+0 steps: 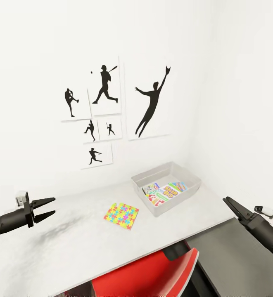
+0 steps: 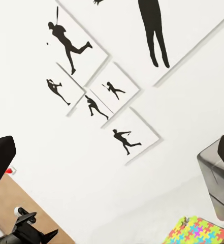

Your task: Put all the toys in the child's room - the three board games (two on the bed and one on the table), the two jigsaw puzzles on the table, and the tennis ball on the table - inside the toy box on the table in the child's room.

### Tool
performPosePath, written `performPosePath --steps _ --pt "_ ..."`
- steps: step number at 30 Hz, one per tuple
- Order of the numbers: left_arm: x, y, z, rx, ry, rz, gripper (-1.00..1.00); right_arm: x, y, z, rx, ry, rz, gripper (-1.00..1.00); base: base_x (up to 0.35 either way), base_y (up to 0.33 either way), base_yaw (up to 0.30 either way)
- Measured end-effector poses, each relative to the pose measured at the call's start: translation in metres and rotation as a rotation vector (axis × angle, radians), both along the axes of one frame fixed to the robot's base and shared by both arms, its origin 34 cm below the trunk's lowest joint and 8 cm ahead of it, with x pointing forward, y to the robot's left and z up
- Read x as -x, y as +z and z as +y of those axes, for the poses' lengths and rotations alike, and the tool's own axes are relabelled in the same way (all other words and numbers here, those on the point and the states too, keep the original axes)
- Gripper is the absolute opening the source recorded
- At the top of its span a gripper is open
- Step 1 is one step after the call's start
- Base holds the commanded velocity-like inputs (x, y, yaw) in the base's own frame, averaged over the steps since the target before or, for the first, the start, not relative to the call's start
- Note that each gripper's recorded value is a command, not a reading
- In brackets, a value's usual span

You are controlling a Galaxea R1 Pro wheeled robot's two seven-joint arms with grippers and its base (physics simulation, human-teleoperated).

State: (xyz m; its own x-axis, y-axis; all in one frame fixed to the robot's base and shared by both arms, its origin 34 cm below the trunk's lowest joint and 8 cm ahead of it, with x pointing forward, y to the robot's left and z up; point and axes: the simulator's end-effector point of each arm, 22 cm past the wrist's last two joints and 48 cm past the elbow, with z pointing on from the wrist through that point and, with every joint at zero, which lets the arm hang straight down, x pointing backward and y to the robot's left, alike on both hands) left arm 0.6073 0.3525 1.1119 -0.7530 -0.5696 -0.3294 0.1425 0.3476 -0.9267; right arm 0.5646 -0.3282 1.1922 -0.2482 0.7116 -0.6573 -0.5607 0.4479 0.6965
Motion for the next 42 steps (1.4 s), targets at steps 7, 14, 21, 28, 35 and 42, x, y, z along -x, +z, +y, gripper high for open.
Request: performPosePath --steps 7,14,21,28,35,42 --pt "0.001 0.006 -0.001 0.001 -0.001 -0.011 1.0 0.002 0.003 -0.001 -0.006 -0.001 -0.005 1.0 -0.182 0.0 -0.067" --pt "0.003 0.01 -0.001 -0.001 0.0 -0.021 1.0 0.004 0.007 -0.001 -0.007 -0.001 -0.013 1.0 -0.036 0.0 -0.153" --pt "0.004 0.015 -0.001 -0.003 -0.001 -0.03 1.0 0.006 0.011 -0.001 -0.007 -0.001 -0.022 1.0 -0.005 0.0 -0.19" --pt "0.005 0.019 -0.001 -0.005 0.0 -0.039 1.0 0.006 0.014 -0.001 -0.005 -0.005 -0.026 1.0 -0.001 0.0 -0.2" --pt "0.006 0.02 -0.001 -0.004 0.0 -0.042 1.0 0.002 0.01 -0.003 0.003 -0.026 -0.004 1.0 0.0 0.0 -0.085" --pt "0.008 0.014 -0.009 -0.009 -0.02 -0.026 1.0 0.001 0.008 0.002 -0.012 -0.027 0.001 1.0 0.0 0.0 -0.053"
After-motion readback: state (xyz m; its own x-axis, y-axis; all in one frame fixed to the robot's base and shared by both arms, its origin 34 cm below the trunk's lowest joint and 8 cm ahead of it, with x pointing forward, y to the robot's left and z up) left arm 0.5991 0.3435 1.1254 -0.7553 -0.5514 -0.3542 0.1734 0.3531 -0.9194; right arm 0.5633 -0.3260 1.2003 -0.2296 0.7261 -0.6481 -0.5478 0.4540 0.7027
